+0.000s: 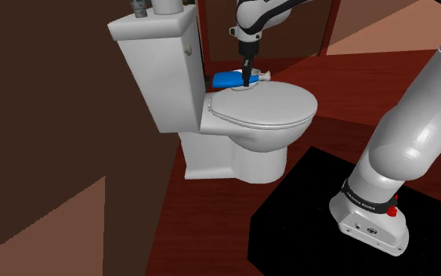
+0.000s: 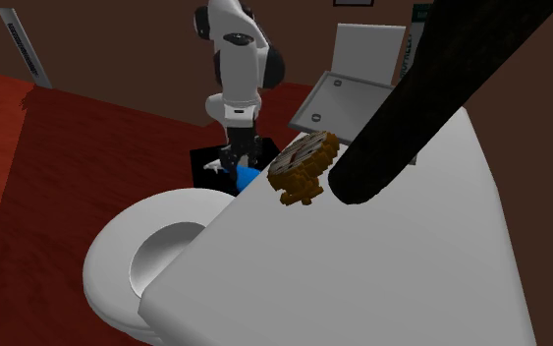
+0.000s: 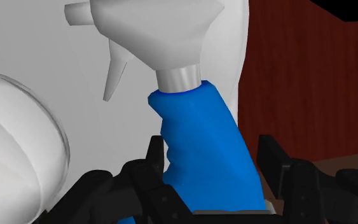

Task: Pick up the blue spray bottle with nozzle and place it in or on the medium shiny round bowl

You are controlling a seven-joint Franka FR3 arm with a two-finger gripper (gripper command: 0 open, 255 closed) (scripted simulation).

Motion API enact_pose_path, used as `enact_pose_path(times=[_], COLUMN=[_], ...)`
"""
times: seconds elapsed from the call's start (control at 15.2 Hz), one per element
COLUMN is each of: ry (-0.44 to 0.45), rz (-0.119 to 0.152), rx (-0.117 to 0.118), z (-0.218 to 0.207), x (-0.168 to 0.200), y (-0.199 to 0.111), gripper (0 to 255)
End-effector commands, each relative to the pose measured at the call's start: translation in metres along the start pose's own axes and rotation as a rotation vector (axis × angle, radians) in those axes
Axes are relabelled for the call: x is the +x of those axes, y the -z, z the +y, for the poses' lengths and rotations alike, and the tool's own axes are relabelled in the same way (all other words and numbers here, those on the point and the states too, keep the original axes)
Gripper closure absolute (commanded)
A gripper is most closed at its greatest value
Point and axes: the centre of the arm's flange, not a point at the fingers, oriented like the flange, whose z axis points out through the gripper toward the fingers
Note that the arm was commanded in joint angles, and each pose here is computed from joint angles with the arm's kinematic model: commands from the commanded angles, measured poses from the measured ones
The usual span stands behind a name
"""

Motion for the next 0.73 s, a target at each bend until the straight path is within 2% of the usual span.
enact_pose_path(times=[0.0, 0.66], ry=[0.000, 0.000], rz=[0.000, 0.000], rx=[0.000, 0.000], z=[0.020, 0.151], x=[0.002, 0.018], y=[0.001, -0.010], gripper=[255, 255])
